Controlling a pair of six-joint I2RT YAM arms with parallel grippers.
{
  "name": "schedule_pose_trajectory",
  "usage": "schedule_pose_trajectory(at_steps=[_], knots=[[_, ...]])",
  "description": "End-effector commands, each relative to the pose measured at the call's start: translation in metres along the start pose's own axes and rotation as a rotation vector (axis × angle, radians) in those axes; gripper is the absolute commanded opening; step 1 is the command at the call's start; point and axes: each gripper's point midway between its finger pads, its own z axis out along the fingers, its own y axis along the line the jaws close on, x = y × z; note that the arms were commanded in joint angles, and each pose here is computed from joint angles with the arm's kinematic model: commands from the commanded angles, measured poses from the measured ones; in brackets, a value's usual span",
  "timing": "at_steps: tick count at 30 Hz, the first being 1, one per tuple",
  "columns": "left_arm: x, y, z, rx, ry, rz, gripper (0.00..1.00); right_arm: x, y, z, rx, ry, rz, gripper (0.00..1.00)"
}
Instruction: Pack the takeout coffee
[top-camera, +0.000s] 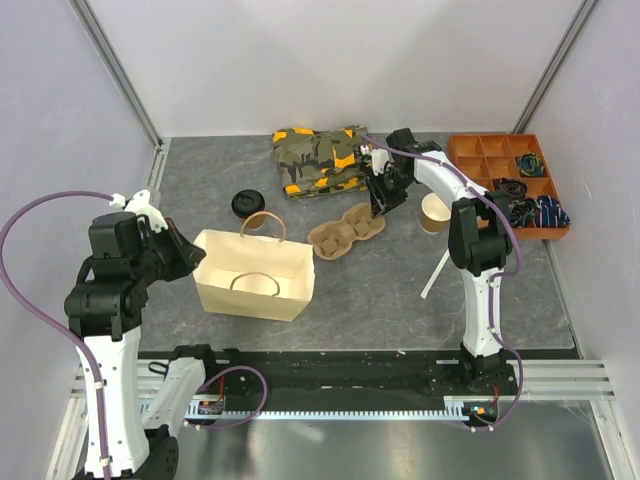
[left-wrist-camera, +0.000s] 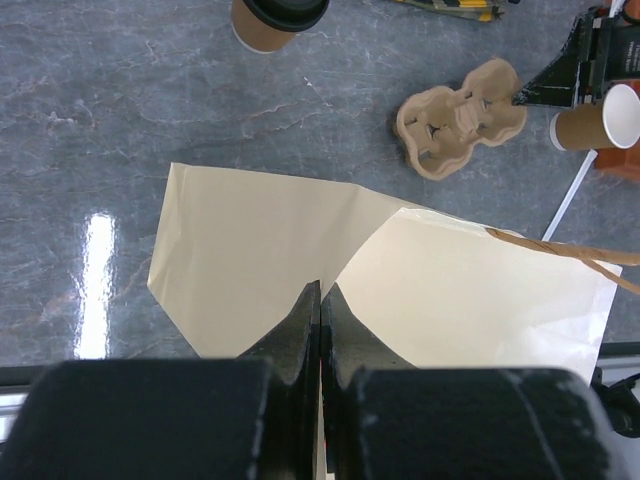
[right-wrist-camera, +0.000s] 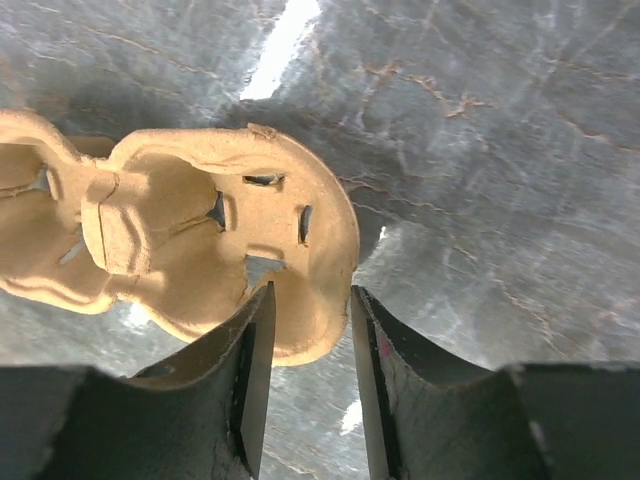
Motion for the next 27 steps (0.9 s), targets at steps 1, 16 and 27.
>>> schedule_pose_trajectory(at_steps=[1,16,27], knots=[[-0.011,-0.016,-0.002,0.077,-0.05,-0.031,0.02,0.003,0.006,0.005,-0.082,0.012,0.073,0.42],[-0.003,-0.02,0.001,0.125,-0.071,-0.053,0.02,0.0,0.009,0.01,-0.162,-0.014,0.131,0.42],[-0.014,-0.009,-0.005,0.051,-0.143,-0.103,0.02,-0.02,0.026,-0.083,-0.201,-0.233,0.252,0.0]])
